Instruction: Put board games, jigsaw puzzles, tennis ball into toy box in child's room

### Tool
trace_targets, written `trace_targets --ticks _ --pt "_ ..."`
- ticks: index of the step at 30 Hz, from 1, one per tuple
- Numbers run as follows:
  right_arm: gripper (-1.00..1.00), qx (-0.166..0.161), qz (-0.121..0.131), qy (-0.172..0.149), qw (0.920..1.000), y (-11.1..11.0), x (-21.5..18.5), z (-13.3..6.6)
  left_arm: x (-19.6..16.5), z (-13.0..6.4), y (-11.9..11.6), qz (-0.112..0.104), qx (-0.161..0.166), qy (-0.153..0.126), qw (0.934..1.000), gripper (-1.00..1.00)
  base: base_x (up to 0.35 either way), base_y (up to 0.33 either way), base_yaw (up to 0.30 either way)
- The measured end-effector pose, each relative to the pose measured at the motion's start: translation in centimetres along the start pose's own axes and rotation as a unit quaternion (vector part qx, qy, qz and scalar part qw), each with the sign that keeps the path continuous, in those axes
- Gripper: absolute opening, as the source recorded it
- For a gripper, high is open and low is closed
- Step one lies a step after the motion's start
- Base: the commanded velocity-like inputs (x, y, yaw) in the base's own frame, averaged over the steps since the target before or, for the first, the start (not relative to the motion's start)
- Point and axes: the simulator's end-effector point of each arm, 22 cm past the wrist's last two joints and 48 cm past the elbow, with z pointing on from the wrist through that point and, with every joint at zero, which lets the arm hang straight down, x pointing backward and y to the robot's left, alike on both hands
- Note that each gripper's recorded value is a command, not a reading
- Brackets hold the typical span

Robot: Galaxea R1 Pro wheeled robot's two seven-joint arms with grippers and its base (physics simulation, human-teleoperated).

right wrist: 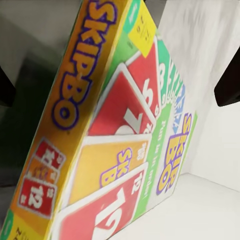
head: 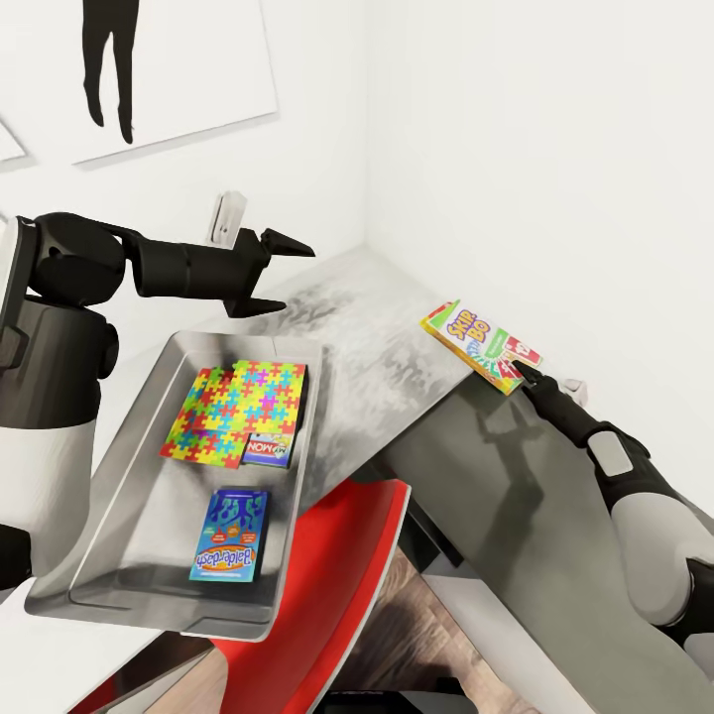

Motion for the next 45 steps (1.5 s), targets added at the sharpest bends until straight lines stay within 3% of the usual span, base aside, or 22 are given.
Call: trace_targets --ticks 25,45 --pt "1.0 -0.002 0.002 0.003 1.0 0.3 0.4 0.3 0.2 0.2 -0.2 0.0 0.002 0.003 1.0 1.0 0.0 0.0 0.0" --pt "1.0 0.0 0.022 0.015 0.9996 0.4 1.5 1.2 0.7 0.5 -0.2 0.003 0.0 0.008 1.0 1.0 0.0 0.0 0.0"
